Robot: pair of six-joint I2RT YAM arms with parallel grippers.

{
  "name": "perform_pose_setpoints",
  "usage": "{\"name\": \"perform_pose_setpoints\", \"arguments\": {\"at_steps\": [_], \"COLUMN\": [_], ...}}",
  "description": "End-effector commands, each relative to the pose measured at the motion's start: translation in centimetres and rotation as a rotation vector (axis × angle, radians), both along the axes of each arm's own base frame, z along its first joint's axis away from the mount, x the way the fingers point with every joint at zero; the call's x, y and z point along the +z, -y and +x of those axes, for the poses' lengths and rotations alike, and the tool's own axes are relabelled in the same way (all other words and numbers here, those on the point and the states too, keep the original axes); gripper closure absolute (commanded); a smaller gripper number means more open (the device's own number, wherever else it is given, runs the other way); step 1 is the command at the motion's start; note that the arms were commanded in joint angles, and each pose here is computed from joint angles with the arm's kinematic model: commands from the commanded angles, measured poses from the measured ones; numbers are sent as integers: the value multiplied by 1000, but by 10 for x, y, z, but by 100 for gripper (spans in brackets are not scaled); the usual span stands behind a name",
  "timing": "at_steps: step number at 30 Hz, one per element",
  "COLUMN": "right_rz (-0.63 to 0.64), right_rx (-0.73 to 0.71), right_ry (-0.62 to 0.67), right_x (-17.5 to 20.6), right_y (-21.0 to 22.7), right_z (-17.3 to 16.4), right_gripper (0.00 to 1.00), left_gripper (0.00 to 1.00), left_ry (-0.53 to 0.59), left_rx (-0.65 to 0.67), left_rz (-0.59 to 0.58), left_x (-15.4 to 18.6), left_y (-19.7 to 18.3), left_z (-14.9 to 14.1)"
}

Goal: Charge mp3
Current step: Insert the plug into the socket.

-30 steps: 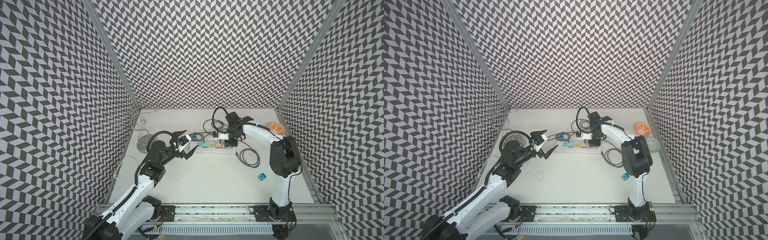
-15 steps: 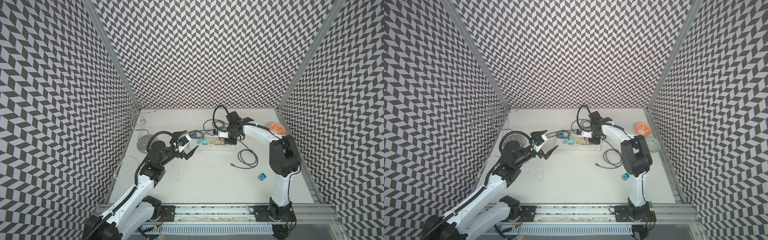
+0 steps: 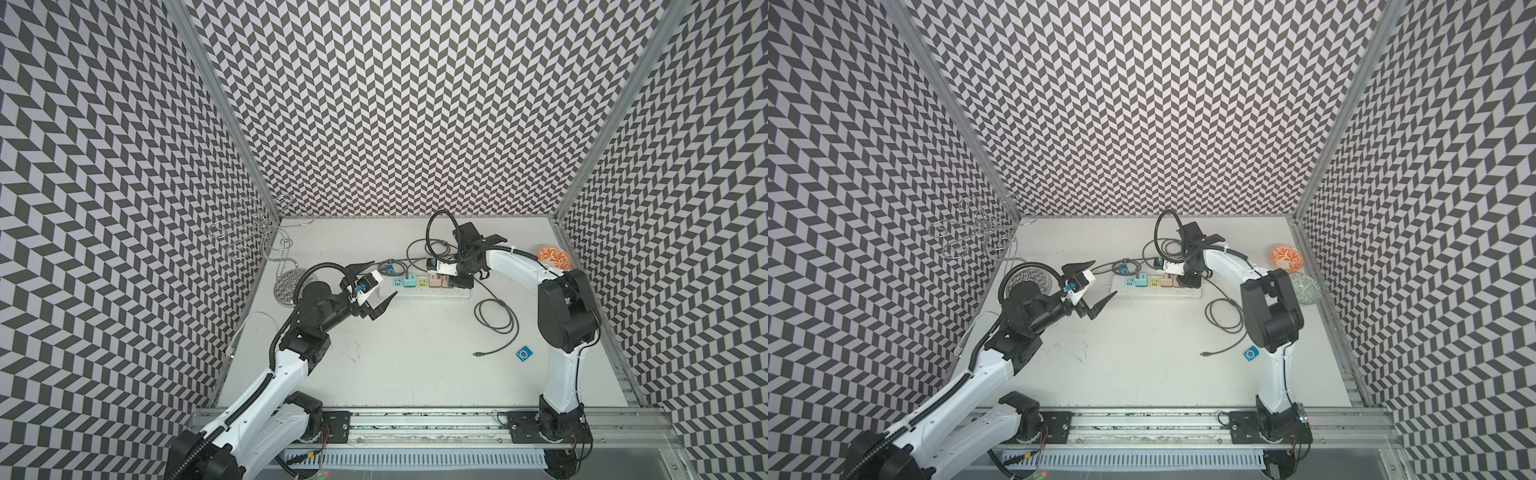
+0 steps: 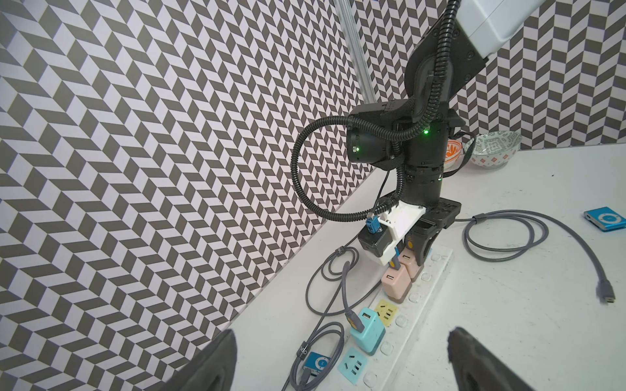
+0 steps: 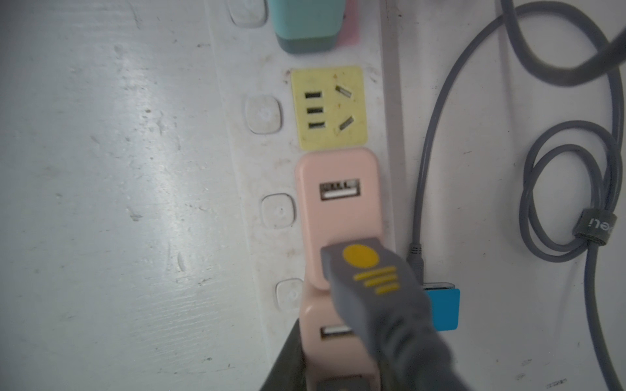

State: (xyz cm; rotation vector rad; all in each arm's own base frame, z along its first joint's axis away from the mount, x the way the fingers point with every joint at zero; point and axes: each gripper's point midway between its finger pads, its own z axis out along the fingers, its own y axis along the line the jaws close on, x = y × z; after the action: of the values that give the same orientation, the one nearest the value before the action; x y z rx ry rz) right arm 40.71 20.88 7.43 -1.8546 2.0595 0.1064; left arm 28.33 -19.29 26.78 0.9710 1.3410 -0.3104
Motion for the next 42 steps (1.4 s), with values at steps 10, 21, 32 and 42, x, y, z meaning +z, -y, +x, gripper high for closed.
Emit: {"name": "perform_pose_setpoints", "arguments": {"at_steps": [10,21,32,42], "right_rz": [95,166,379,603], "right_rx": [-195,-254,-373,-469], "right_ry": [57,116,180,203], "right_x": [15,53,96,144], "right_y": [-8,0,1,-3], "right_z": [29,7,-21,-36], "right_gripper": [52,38,35,35], "left_gripper": [3,3,3,3], "left_ry": [32,20,34,30], "left_rx": [-69,-104,-154,-211], "left_rz": [-22,-22,-16,-3], "left_x": [8,16,29,27], "left_y": [7,15,31,53], "left_z": [-7,-6,2,-1]}}
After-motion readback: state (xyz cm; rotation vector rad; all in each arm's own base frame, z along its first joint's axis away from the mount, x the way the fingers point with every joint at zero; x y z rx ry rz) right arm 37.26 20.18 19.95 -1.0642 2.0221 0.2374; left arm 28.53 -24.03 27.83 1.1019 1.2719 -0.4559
